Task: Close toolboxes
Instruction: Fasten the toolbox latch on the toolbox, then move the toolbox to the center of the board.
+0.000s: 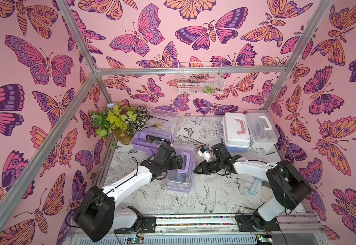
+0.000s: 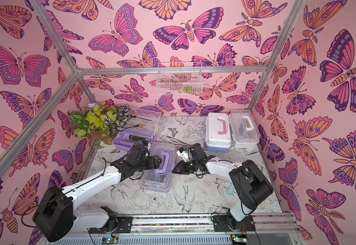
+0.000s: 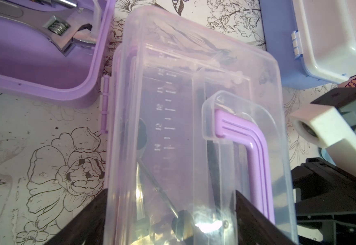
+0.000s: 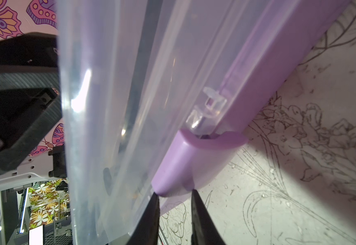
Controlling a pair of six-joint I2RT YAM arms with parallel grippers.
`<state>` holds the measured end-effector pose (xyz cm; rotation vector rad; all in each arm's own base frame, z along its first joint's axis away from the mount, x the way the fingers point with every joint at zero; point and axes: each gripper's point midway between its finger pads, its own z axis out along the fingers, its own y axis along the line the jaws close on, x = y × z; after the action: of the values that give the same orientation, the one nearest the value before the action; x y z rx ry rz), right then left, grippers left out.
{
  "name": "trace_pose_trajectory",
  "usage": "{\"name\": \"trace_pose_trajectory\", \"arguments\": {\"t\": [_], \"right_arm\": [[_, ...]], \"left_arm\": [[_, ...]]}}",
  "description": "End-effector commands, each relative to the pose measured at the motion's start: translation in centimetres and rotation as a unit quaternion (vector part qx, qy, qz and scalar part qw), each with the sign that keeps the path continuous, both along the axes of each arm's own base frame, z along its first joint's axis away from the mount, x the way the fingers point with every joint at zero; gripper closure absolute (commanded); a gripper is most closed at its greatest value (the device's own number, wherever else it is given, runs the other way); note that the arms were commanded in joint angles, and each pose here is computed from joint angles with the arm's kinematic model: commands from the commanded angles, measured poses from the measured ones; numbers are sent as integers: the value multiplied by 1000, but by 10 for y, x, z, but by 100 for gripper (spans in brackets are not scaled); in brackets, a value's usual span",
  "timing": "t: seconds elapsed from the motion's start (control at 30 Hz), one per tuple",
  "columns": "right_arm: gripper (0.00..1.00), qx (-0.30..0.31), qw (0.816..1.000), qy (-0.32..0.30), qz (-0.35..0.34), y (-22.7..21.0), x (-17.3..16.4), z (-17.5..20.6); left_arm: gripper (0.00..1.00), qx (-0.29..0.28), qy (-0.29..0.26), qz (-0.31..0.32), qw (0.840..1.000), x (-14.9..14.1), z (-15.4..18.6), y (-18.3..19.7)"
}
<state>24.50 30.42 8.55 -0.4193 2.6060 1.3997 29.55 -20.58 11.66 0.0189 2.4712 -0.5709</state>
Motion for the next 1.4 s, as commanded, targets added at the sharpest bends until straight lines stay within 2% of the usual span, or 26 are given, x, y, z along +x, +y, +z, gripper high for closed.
{"name": "trace_pose_trajectory", "arguments": {"t": [0.0, 0.13, 0.3, 0.4, 0.53, 0.6, 0.67, 0.7, 0.8, 0.9, 1.0, 1.1, 1.2, 1.3, 1.37], "right_arm": [[73, 88, 992, -84, 32, 31, 15, 34], [73, 115, 990, -81, 33, 38, 18, 40], [73, 105, 990, -83, 35, 35, 17, 43], [73, 45, 993, -102, 31, 20, 15, 42], [72, -75, 990, -119, -14, -18, 17, 44], [71, -107, 987, -117, -38, -29, 17, 49], [69, -143, 981, -112, -67, -38, 16, 53], [67, -168, 976, -112, -79, -42, 14, 54], [53, -239, 957, -120, -117, -49, 12, 58], [44, -293, 938, -126, -139, -48, 6, 61], [40, -301, 934, -131, -140, -31, 3, 62], [39, -317, 931, -132, -127, -16, 5, 57], [39, -356, 920, -121, -113, -12, 6, 41], [41, -360, 920, -114, -103, -4, 4, 34], [44, -380, 913, -108, -100, -8, 4, 28]], "left_arm": [[16, -30, 125, -61, 990, -55, -46, -25], [16, -29, 128, -63, 989, -57, -48, -29], [17, -30, 120, -63, 990, -59, -46, -32], [17, -29, 112, -58, 992, -58, -40, -29], [16, -37, 87, -52, 994, -53, -23, -28], [12, -47, 61, -49, 996, -49, -5, -28], [4, -47, 34, -46, 997, -43, 12, -26], [0, -43, 19, -46, 998, -39, 22, -25], [1, -18, -24, -54, 998, -30, 55, -19], [1, 15, -48, -68, 996, -22, 90, -9], [1, 37, -58, -82, 994, -16, 115, 7], [1, 59, -52, -95, 992, -13, 123, 22], [0, 74, -41, -94, 992, -12, 111, 35], [0, 61, -22, -92, 994, -14, 94, 38], [0, 42, -16, -91, 995, -14, 92, 36]]}}
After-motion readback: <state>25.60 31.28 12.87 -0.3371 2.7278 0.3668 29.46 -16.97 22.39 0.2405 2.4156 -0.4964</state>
